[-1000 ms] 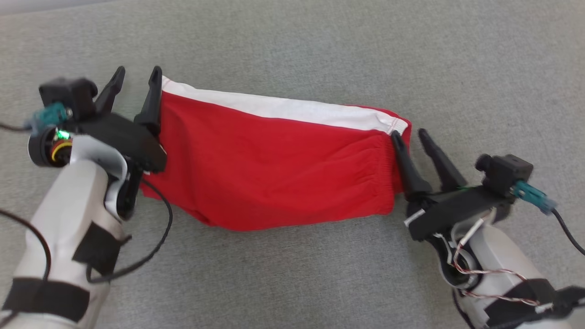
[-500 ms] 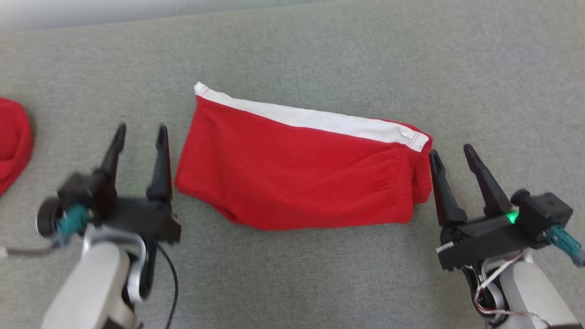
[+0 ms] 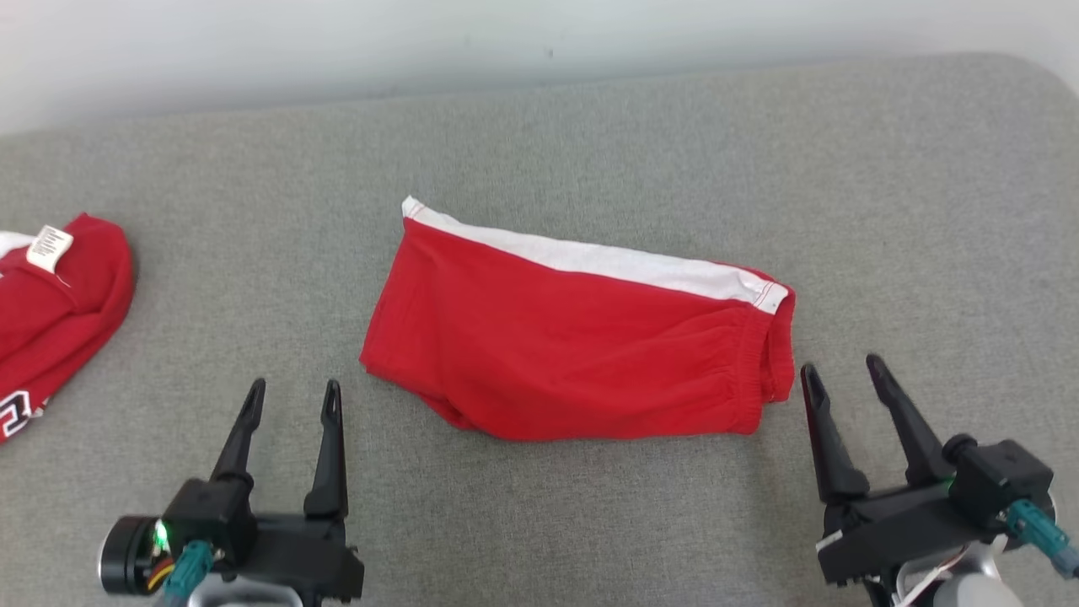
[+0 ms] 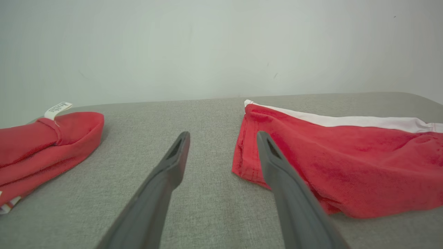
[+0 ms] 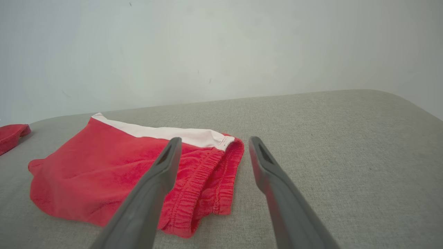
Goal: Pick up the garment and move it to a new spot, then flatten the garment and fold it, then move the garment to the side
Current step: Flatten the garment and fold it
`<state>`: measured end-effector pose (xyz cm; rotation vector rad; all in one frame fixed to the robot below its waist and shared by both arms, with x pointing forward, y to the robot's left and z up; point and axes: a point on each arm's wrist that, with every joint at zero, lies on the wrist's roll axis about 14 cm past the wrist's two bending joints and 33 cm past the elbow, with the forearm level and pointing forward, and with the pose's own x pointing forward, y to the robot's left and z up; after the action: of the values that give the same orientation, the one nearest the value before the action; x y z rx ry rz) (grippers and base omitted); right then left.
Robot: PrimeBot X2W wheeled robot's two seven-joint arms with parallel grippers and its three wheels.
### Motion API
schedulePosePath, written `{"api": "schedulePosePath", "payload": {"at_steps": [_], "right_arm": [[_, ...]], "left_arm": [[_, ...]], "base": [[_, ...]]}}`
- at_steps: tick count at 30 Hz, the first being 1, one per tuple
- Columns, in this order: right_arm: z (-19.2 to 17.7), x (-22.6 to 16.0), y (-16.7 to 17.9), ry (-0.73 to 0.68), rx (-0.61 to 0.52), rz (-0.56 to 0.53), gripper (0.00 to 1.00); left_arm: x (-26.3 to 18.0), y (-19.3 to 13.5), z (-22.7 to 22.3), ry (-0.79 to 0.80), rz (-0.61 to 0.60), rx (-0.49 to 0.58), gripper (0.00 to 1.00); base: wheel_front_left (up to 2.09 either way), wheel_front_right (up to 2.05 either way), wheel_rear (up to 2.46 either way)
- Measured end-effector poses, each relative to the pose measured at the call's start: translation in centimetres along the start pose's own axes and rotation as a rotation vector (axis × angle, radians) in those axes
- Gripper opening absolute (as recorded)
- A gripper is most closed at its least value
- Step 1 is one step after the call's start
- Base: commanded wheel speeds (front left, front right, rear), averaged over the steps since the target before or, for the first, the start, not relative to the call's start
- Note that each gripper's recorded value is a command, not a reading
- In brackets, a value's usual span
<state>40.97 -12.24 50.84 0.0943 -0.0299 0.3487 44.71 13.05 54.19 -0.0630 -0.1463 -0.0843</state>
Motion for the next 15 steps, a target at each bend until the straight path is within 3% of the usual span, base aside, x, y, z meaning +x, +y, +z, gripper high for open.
{"api": "schedulePosePath", "payload": {"at_steps": [15], "right_arm": [[0.6,-2.0,1.6,0.01,0.001,0.005,1.0]], "left_arm": [[-2.4,-0.2,1.1,0.019,0.002,-0.005,1.0]], "base": [[0.0,0.0,0.0]]}}
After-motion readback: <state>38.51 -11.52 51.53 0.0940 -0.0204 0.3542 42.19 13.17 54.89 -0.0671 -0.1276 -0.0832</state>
